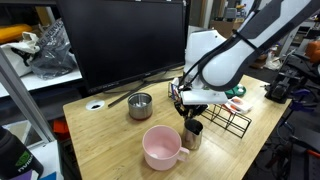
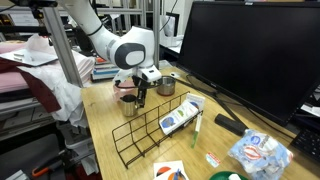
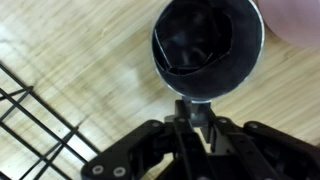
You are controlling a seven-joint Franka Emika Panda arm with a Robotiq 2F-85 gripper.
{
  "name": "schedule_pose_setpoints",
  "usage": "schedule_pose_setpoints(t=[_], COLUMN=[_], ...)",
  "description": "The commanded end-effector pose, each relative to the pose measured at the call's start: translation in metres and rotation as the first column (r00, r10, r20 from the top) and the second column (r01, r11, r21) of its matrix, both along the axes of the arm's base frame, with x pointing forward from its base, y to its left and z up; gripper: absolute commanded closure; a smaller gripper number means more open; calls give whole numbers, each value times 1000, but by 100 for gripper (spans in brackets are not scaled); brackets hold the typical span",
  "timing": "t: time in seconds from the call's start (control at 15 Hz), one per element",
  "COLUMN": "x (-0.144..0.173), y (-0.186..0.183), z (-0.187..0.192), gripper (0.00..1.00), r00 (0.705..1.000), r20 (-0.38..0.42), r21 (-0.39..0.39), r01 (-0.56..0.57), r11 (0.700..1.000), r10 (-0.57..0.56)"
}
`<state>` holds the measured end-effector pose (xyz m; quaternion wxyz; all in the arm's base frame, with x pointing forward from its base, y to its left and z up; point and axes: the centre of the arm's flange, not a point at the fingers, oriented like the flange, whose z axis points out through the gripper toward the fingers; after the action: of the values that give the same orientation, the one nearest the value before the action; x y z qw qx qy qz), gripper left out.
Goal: Move the cup to the bottom of the table
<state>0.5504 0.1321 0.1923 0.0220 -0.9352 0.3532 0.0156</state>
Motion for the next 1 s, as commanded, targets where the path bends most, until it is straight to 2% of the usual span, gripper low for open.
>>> schedule_pose_setpoints(t=[0.0, 0.27, 0.4, 0.67, 0.93], x=[-30, -41, -44, -53, -66], y=[-10, -16, -18, -27, -30], z=[13, 10, 7, 5, 2], gripper=[96, 96, 96, 96, 96], r00=[999, 995, 986, 945, 916], r20=[21, 6, 24, 69, 49], r21=[-10, 24, 29, 24, 15], r01=[29, 102, 165, 319, 399], r11=[1000, 994, 986, 947, 917], r10=[-28, -102, -166, -320, -399])
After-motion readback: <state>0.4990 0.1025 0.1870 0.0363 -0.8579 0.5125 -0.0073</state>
